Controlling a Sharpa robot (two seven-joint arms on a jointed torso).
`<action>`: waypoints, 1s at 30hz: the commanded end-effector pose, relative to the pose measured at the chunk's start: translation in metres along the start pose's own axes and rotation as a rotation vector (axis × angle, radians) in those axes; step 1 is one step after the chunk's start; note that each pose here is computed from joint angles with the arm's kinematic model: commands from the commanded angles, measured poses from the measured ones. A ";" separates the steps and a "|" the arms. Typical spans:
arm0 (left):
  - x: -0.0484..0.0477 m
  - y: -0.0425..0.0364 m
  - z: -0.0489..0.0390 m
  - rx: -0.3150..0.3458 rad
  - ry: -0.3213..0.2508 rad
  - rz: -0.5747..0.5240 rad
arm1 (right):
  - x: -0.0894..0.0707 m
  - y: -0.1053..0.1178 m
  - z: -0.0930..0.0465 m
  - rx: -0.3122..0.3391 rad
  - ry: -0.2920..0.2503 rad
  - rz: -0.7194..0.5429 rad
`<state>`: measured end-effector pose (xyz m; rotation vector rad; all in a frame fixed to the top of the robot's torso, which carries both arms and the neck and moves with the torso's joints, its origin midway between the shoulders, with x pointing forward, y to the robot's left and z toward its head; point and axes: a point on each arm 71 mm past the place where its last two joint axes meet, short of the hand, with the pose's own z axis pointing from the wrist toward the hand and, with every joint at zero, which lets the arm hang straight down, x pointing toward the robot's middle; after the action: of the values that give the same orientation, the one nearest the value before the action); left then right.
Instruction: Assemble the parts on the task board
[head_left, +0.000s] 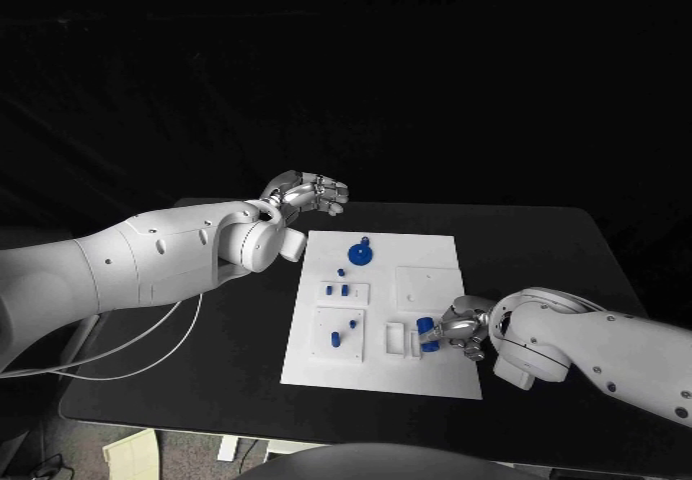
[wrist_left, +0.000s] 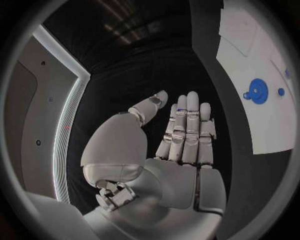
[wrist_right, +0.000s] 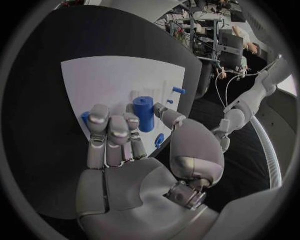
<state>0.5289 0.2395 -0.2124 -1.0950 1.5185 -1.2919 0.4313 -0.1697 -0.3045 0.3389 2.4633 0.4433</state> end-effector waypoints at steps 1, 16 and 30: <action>0.0020 -0.0017 0.0001 0.008 0.012 -0.008 | -0.001 0.006 -0.004 -0.029 -0.004 0.038; 0.0030 -0.0018 0.0001 0.008 0.016 -0.009 | 0.007 0.029 0.003 -0.043 0.051 0.043; 0.0033 -0.0018 0.0003 0.007 0.017 -0.009 | 0.008 0.033 0.014 -0.020 0.065 0.024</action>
<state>0.5285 0.2387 -0.2123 -1.0946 1.5203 -1.2941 0.4406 -0.1351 -0.3048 0.3712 2.4879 0.4962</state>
